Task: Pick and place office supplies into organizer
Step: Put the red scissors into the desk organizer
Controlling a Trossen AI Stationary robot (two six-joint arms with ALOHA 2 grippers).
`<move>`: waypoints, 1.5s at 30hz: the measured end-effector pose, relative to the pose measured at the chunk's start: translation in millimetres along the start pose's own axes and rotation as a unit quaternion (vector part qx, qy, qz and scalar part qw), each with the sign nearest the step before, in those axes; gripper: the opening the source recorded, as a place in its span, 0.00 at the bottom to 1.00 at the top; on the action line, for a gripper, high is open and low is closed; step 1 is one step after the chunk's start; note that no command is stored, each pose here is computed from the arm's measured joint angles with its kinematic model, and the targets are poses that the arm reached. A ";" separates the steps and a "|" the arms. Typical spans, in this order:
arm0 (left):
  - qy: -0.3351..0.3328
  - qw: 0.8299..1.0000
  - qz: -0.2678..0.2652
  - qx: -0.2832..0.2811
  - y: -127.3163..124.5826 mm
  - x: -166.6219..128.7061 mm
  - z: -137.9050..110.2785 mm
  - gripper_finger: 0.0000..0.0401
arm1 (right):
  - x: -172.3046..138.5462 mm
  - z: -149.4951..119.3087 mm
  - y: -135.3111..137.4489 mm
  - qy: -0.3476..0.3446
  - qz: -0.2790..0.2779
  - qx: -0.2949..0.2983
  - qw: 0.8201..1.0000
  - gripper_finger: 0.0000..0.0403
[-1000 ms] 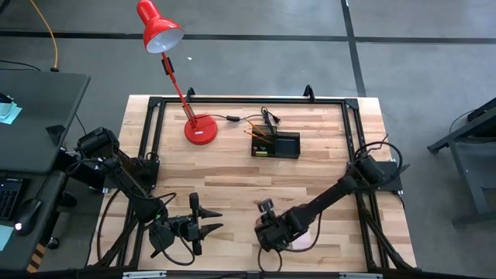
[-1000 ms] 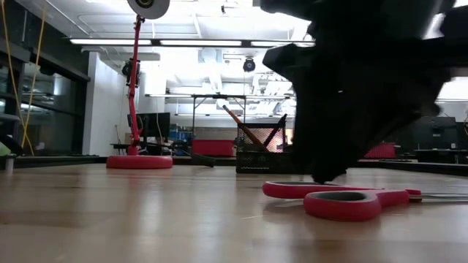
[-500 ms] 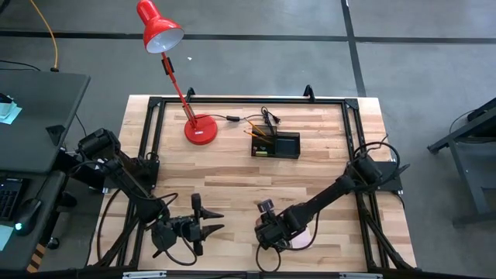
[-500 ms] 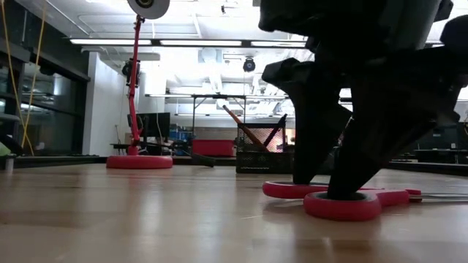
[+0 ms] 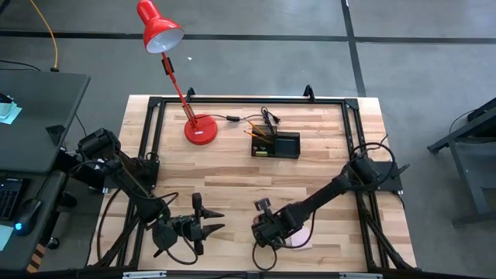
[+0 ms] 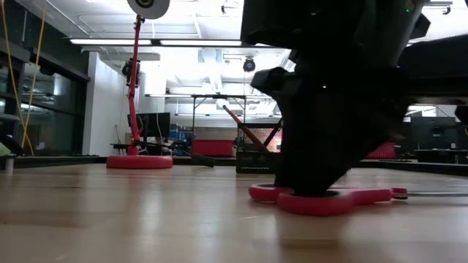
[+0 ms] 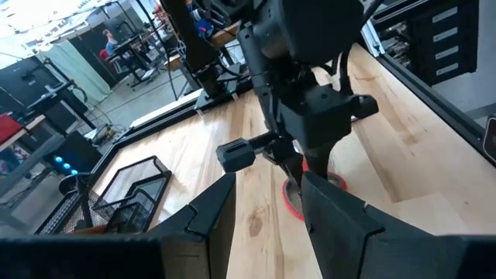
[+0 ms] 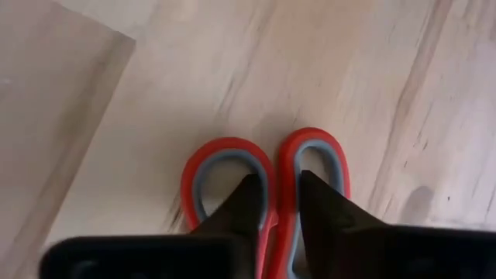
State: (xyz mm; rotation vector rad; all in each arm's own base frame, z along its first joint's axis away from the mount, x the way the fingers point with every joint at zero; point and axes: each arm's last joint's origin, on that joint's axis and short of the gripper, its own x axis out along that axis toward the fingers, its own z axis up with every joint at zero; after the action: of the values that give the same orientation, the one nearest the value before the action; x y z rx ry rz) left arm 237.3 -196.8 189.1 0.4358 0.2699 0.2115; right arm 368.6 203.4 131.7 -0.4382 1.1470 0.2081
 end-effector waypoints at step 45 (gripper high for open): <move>0.002 1.000 -0.014 -0.007 -0.8 -0.3 -0.7 0.33 | -149.1 -26.6 -53.9 -0.233 -0.328 0.136 0.905 0.00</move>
State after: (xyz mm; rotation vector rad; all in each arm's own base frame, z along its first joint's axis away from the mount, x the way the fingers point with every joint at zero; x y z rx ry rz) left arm 236.9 -197.4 188.2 0.4184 0.2780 0.1872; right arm 306.6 152.7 271.0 -0.4699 0.4998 -0.4180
